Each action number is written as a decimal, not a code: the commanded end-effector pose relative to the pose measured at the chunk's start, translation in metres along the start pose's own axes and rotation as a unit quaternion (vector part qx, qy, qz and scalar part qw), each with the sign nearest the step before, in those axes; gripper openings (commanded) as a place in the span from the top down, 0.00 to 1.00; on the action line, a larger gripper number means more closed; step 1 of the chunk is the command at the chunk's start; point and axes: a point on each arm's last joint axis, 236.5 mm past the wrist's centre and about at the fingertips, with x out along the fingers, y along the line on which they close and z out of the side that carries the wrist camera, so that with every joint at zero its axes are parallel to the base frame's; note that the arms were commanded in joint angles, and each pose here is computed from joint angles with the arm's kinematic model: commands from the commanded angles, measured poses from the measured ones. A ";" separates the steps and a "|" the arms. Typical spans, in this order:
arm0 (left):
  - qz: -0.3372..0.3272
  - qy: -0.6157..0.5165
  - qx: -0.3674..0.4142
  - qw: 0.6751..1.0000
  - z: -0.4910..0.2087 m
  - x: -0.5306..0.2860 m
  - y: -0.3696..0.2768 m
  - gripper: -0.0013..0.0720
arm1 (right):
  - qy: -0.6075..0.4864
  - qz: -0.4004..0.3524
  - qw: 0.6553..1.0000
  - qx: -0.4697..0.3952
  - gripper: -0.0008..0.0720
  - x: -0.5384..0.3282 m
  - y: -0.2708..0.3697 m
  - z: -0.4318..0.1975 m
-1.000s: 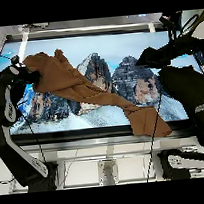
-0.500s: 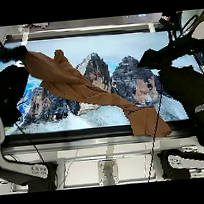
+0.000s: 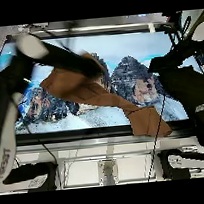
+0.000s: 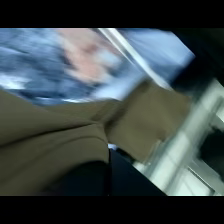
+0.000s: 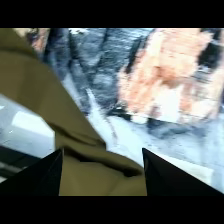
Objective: Fold the clothes and pants, and hang the long-sleeved shirts on hangers.
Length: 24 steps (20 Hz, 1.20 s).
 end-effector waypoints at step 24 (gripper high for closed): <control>0.211 -0.017 -0.457 0.864 -0.237 -0.084 0.384 0.02 | -0.055 0.071 0.995 0.041 0.23 -0.013 -0.005 0.019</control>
